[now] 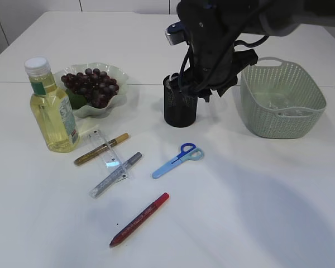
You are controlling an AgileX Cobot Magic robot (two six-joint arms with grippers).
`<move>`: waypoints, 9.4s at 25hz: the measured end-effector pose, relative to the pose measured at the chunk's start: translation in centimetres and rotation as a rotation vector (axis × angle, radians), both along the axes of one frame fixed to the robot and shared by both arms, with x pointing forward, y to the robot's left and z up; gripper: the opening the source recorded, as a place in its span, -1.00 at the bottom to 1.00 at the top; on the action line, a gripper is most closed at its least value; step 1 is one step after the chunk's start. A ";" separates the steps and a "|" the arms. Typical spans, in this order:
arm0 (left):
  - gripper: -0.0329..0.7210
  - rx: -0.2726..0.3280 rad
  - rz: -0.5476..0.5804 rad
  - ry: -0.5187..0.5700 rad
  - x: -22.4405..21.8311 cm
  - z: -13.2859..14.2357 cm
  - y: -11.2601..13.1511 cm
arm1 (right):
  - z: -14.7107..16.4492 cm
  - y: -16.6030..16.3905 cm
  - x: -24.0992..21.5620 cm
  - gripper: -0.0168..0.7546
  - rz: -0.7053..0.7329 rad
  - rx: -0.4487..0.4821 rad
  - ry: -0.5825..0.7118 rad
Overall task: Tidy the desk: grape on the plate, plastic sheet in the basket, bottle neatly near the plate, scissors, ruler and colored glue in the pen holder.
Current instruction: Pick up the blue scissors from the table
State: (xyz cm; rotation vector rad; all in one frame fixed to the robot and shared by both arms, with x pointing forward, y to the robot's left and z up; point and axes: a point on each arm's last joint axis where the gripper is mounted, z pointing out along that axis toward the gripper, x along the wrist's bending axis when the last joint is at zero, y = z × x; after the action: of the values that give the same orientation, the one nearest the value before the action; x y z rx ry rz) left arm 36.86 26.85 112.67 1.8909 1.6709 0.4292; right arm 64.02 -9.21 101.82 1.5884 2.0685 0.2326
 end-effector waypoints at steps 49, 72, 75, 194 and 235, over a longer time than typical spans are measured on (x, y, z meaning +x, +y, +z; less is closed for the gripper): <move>0.07 0.010 -0.223 0.226 5.4 -1.4 -2.7 | 10.2 -12.4 -12.1 -0.34 -0.080 0.366 0.215; 0.07 0.153 -0.582 0.323 16.7 -5.1 -17.1 | 5.4 -16.6 -18.7 -0.34 -0.158 0.206 0.313; 0.07 0.165 -0.591 0.351 17.0 -6.3 -17.6 | 5.5 -16.8 -18.6 -0.34 -0.178 0.191 0.300; -0.16 0.321 -0.798 0.427 27.9 -24.0 -28.7 | 0.7 -22.8 -14.0 -0.17 -0.333 0.483 0.465; -0.49 0.306 -0.715 0.445 28.0 -24.0 -28.6 | 0.7 -22.8 -14.0 -0.17 -0.333 0.483 0.467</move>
State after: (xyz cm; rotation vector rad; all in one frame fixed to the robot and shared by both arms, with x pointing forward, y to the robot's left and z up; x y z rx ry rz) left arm 64.91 -1.74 88.63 2.7933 1.0713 -0.0419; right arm 50.02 -32.05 102.50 2.4465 2.1322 0.2755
